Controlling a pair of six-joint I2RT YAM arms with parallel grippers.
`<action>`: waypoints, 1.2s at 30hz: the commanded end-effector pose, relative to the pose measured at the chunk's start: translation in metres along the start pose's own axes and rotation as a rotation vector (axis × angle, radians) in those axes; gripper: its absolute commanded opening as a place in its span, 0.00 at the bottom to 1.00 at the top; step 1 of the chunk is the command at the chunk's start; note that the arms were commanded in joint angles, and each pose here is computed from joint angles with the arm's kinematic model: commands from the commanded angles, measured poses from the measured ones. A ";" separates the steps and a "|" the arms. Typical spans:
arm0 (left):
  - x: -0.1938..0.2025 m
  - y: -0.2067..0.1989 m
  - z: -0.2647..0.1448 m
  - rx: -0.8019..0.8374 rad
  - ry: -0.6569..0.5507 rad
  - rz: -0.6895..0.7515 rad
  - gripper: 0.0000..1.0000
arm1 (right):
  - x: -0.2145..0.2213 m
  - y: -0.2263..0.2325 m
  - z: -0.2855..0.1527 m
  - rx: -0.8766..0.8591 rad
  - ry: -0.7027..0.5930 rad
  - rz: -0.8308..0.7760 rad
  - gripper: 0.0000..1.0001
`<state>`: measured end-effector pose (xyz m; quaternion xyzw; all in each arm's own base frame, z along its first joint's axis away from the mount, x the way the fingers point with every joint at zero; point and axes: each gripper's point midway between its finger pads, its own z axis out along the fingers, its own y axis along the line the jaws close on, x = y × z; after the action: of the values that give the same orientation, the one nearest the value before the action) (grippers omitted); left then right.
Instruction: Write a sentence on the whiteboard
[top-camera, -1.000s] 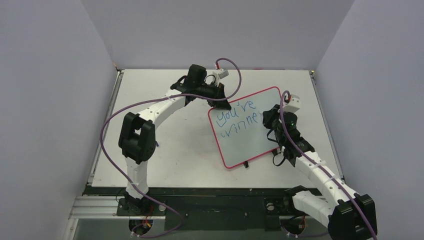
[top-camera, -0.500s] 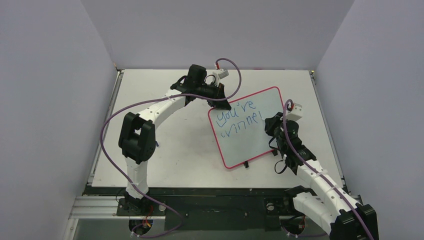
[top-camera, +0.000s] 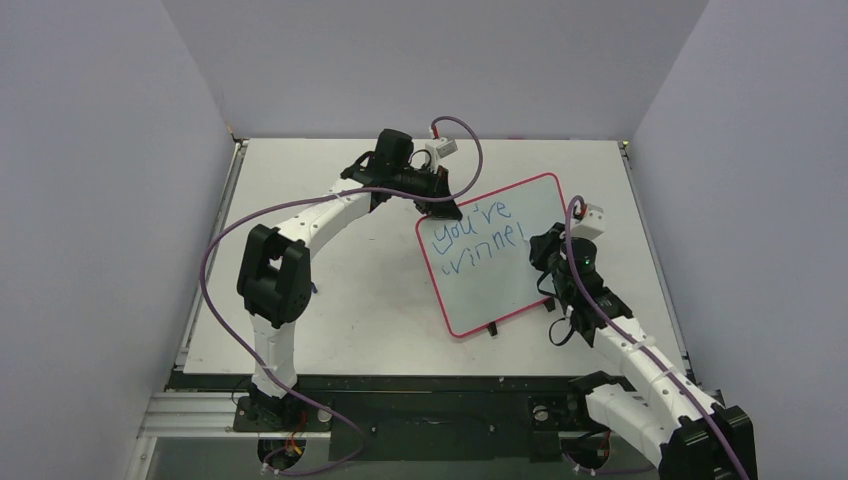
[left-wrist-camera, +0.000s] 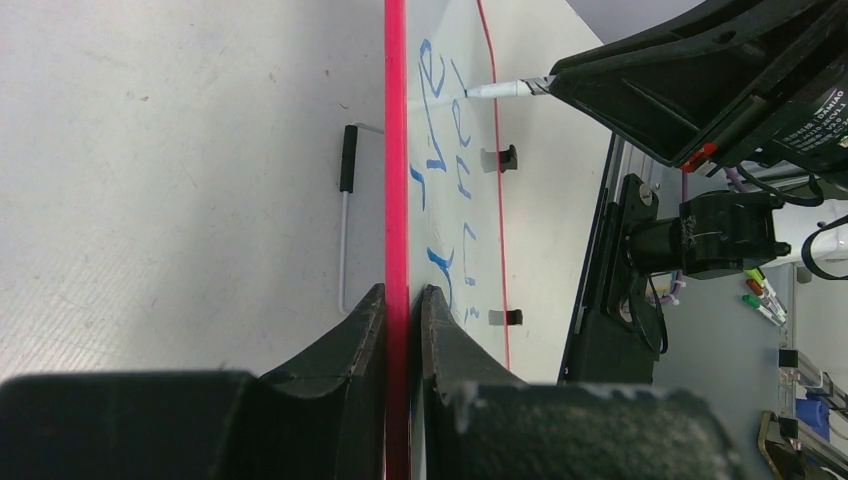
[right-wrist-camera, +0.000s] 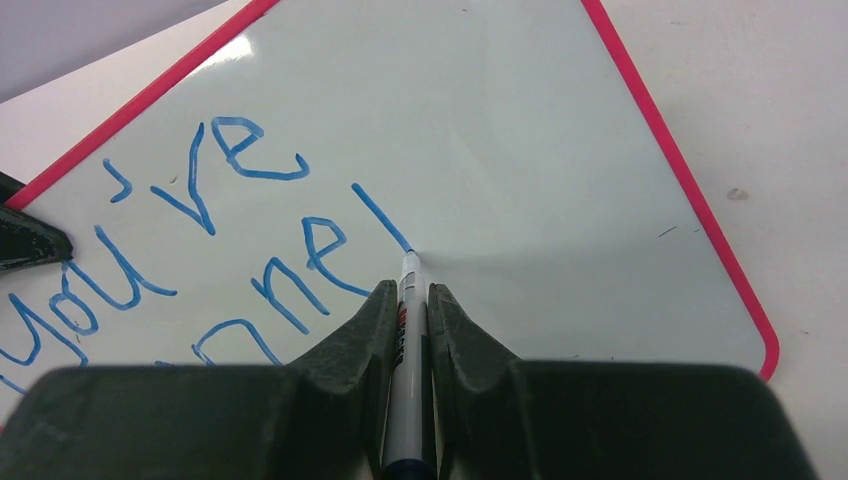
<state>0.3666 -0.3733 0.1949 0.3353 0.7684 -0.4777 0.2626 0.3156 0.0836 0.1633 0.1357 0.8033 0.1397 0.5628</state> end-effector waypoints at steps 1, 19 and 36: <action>0.005 -0.005 0.009 0.023 0.019 0.101 0.00 | -0.004 0.002 0.008 0.016 0.022 -0.014 0.00; 0.007 -0.004 0.010 0.022 0.023 0.097 0.00 | -0.030 0.017 0.024 0.006 -0.012 -0.028 0.00; 0.017 0.007 0.012 -0.017 0.053 0.076 0.00 | -0.091 0.011 -0.040 0.035 -0.174 0.004 0.00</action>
<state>0.3661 -0.3732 0.1910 0.3341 0.7712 -0.4769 0.2574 0.3185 0.0712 0.2167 0.1404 0.7887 0.1176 0.5868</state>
